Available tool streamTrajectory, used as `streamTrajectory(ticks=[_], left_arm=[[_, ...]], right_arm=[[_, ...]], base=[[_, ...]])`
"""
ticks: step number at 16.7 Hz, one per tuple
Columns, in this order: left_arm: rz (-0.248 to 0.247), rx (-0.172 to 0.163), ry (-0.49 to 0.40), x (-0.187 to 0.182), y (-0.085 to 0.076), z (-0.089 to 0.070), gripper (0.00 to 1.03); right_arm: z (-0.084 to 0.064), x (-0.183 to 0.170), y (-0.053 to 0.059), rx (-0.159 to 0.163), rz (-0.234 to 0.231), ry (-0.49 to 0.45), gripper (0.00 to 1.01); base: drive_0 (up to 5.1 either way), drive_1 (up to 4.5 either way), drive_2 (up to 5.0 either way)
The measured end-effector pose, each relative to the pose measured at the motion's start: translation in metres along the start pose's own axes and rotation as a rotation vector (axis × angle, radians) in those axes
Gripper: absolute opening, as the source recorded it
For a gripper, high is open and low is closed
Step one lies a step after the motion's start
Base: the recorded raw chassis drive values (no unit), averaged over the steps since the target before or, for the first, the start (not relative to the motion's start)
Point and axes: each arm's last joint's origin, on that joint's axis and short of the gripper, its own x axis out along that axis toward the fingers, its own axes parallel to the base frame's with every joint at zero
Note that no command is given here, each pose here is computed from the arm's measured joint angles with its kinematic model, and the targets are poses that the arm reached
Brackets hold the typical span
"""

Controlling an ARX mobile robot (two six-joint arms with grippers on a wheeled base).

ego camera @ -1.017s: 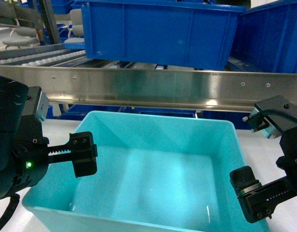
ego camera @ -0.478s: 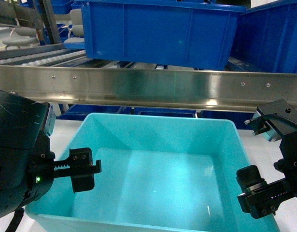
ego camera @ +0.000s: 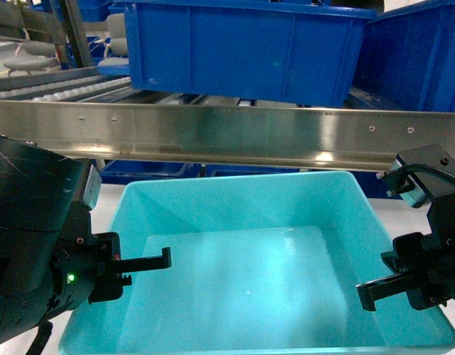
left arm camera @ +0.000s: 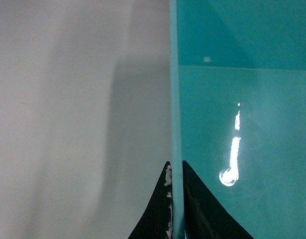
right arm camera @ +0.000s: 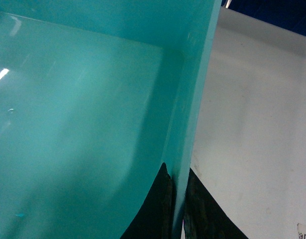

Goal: Organize blue bins on left shelf correctly

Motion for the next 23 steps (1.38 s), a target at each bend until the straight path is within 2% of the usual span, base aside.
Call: streamTrajectory(ticks=[1, 4, 5, 7, 8, 9, 10, 11, 13, 23], left_arm=[[0.000, -0.002, 0.000, 0.000, 0.000, 0.000, 0.02], [0.000, 0.004, -0.008, -0.001, 0.000, 0.002, 0.02], [-0.002, 0.010, -0.007, -0.006, 0.001, 0.006, 0.02], [-0.020, 0.012, -0.065, -0.022, 0.002, 0.023, 0.02], [-0.030, 0.004, -0.102, -0.035, 0.002, 0.037, 0.02], [-0.054, -0.016, -0.174, -0.048, 0.001, 0.052, 0.02], [-0.068, -0.024, -0.198, -0.050, -0.001, 0.059, 0.02], [-0.072, -0.021, -0.191, -0.050, -0.001, 0.059, 0.02], [-0.070, -0.015, -0.173, -0.048, -0.001, 0.056, 0.02], [-0.070, -0.011, -0.163, -0.046, -0.001, 0.054, 0.02]], right_arm=[[0.000, 0.000, 0.000, 0.020, 0.000, 0.004, 0.03], [0.000, -0.001, 0.000, 0.026, 0.001, 0.003, 0.03], [0.003, -0.006, 0.000, 0.029, 0.012, -0.001, 0.03], [0.015, -0.022, 0.002, 0.030, 0.030, -0.045, 0.03], [0.027, -0.036, 0.002, 0.027, 0.043, -0.131, 0.03], [0.035, -0.059, -0.003, 0.039, 0.056, -0.280, 0.03], [0.039, -0.069, -0.005, 0.044, 0.053, -0.328, 0.03], [0.040, -0.070, -0.006, 0.046, 0.048, -0.334, 0.03], [0.031, -0.064, -0.005, 0.052, 0.052, -0.286, 0.03], [0.030, -0.064, -0.005, 0.056, 0.053, -0.287, 0.03]], base=[[0.0, 0.00, 0.0], [0.0, 0.00, 0.0], [0.0, 0.00, 0.0], [0.0, 0.00, 0.0], [0.0, 0.00, 0.0], [0.0, 0.00, 0.0], [0.0, 0.00, 0.0], [0.0, 0.00, 0.0], [0.0, 0.00, 0.0], [-4.6, 0.97, 3.9]])
